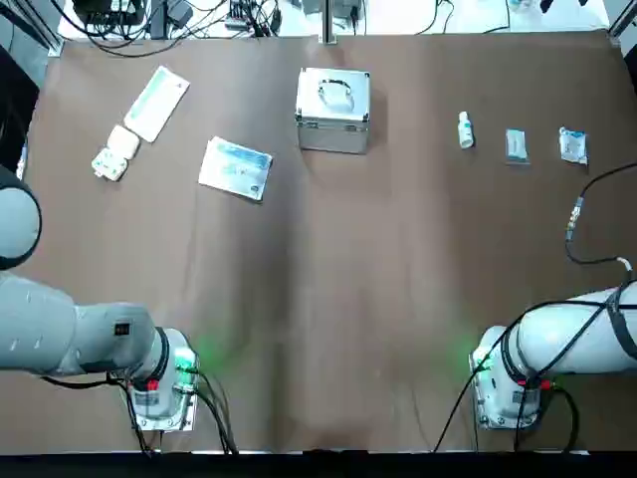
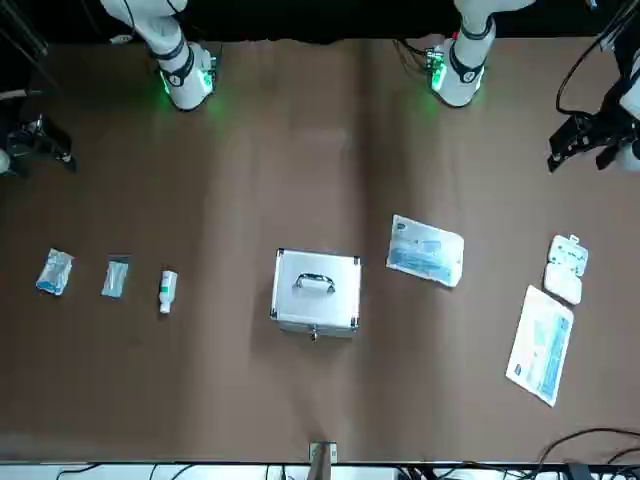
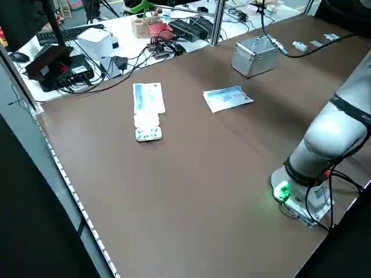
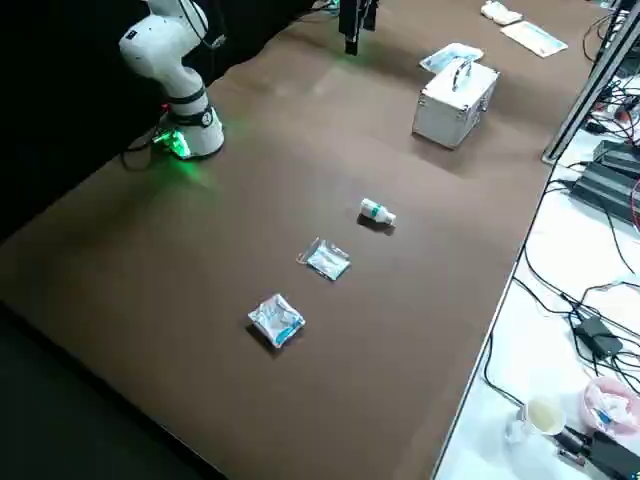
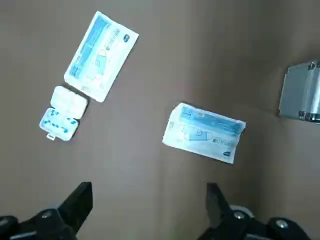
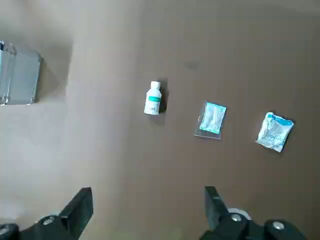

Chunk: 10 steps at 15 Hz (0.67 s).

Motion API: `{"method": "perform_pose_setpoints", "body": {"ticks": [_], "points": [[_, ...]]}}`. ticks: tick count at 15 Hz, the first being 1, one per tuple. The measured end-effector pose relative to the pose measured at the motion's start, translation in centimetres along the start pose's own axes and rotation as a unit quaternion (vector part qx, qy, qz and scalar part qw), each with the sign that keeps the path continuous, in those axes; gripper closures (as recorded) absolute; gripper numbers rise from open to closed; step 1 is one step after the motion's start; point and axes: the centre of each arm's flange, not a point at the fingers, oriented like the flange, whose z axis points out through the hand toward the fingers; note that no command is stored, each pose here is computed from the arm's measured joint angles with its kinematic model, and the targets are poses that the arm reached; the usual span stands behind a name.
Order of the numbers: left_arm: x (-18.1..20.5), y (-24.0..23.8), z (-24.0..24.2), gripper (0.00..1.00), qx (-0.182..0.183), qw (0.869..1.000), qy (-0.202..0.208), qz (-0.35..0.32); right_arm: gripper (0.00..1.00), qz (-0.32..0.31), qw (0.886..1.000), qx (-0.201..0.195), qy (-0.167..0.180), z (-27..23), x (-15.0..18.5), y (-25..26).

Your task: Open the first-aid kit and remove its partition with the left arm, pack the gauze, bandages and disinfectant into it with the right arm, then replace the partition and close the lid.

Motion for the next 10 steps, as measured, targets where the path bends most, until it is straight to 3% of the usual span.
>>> {"method": "perform_pose_setpoints", "body": {"ticks": [7, 10], "points": [[-0.1, 0.1, 0.2, 0.0, 0.0, 1.0, -0.007, 0.001, 0.01, 0.003, 1.0, 0.001, -0.001, 0.4, 0.2, 0.4], [0.4, 0.5, 2.3, 0.0, 0.001, 0.999, -0.033, 0.004, 0.01, -0.001, 1.0, 0.0, -0.003, 2.4, 1.8, 0.0]]}}
